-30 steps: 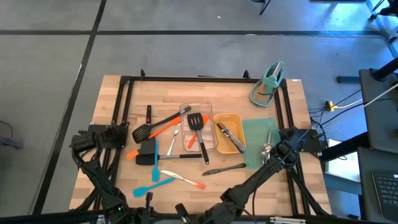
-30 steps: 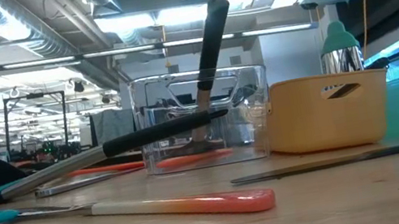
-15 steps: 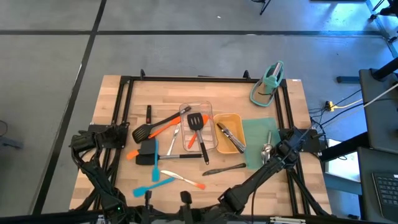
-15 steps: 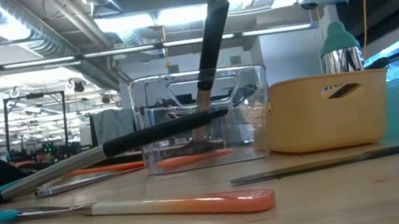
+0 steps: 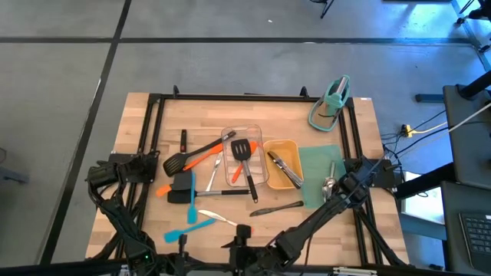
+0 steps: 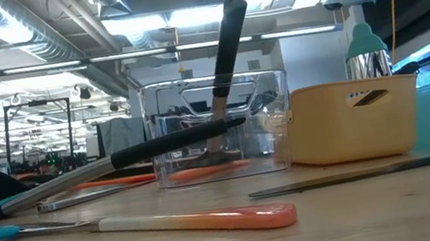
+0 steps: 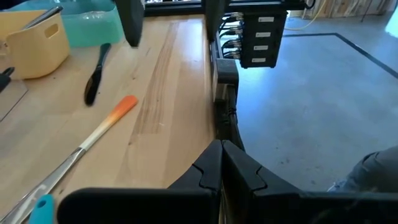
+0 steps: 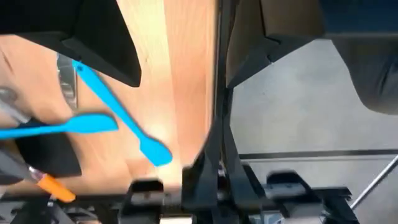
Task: Pick & Place Kitchen Items
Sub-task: Put the orange table knife into the yellow bin
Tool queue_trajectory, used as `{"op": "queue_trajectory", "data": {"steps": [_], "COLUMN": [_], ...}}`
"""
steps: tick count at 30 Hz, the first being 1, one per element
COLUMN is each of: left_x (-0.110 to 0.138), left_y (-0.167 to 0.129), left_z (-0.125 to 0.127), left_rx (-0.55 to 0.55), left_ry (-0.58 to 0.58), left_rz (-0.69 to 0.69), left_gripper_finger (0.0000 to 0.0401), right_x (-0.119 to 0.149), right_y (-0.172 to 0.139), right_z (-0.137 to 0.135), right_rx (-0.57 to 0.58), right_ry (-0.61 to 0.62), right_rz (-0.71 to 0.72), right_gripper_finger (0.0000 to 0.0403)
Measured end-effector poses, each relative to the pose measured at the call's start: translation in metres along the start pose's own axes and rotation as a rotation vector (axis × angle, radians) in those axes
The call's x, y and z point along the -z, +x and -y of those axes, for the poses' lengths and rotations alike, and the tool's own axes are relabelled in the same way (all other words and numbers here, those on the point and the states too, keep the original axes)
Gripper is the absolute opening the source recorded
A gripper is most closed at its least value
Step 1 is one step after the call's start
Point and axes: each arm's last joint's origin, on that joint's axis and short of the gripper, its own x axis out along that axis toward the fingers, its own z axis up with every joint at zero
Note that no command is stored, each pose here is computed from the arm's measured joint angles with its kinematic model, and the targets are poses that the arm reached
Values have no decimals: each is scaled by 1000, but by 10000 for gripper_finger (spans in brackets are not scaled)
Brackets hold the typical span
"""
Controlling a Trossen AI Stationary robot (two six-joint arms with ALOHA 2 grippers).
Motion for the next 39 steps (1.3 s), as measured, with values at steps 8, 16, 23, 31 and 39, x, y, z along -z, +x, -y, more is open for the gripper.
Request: {"op": "queue_trajectory", "data": {"steps": [8, 16, 23, 31, 39], "left_x": [0, 0, 1, 2, 5], "left_y": [1, 3, 3, 3, 0], "left_z": [-1, -3, -4, -4, -4], "left_rx": [-7, -16, -21, -16, -16], "left_ry": [6, 12, 2, -11, 9], "left_rz": [-5, -10, -16, -23, -32], "left_gripper_finger": [2, 2, 2, 2, 2], "right_x": [8, -8, -4, 57, 113], "right_y": [10, 20, 32, 38, -5], "right_z": [13, 28, 52, 62, 95], "right_rx": [26, 41, 50, 102, -92], "right_ry": [63, 279, 263, 262, 181], "right_rz": [-9, 54, -90, 310, 652], "right_gripper_finger": [238, 238, 238, 238, 238]}}
